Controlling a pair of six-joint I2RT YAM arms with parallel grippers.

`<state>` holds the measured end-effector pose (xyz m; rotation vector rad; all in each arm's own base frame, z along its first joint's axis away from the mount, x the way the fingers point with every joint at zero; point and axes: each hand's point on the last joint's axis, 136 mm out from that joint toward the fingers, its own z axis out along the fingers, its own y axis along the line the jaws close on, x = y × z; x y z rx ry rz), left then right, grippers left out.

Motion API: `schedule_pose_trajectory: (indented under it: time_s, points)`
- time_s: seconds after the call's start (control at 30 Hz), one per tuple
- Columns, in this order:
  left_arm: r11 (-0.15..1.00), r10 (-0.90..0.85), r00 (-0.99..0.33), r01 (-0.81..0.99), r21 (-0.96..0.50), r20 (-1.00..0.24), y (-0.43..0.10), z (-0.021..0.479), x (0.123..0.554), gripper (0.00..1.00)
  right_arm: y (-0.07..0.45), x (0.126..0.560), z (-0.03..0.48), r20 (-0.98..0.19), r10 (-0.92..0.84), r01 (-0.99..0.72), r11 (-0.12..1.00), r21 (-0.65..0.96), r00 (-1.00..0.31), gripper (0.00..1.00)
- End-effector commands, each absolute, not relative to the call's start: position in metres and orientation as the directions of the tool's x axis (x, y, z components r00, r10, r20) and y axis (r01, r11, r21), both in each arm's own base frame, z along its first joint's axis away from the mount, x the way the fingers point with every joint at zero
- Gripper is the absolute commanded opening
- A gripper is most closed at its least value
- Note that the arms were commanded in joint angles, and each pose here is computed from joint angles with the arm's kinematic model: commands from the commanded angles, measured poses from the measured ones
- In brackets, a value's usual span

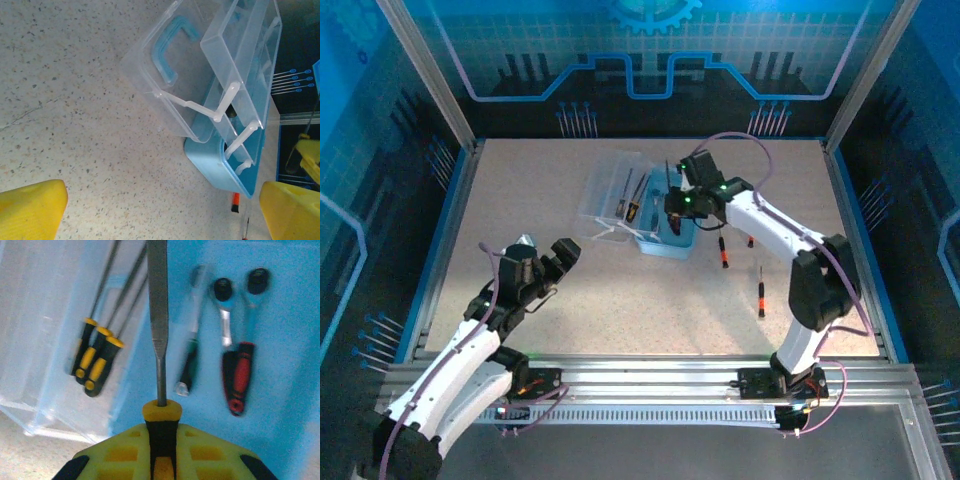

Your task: Pack the tool kit

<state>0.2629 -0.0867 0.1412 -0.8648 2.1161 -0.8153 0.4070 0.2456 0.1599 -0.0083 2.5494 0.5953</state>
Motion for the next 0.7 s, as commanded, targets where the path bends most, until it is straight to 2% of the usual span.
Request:
schedule_pose_trajectory:
  time_s: [0.0,0.23,0.67]
  points:
    - [0.58,-0.769,-0.53,-0.343,-0.739,-0.358,-0.082,0.139,0.258,0.99,0.277,0.415,0.163,-0.471,0.125,-0.134,0.868,0.477,-0.873,0.15]
    - [0.574,-0.762,-0.546,-0.32,-0.754,-0.348,-0.087,0.142,0.258,0.99,0.301,0.423,0.149,-0.467,0.162,-0.09,0.876,0.473,-0.869,0.16]
    - [0.566,-0.759,-0.56,-0.314,-0.762,-0.333,-0.092,0.14,0.258,0.99,0.304,0.426,0.125,-0.445,0.19,-0.039,0.89,0.455,-0.875,0.18]
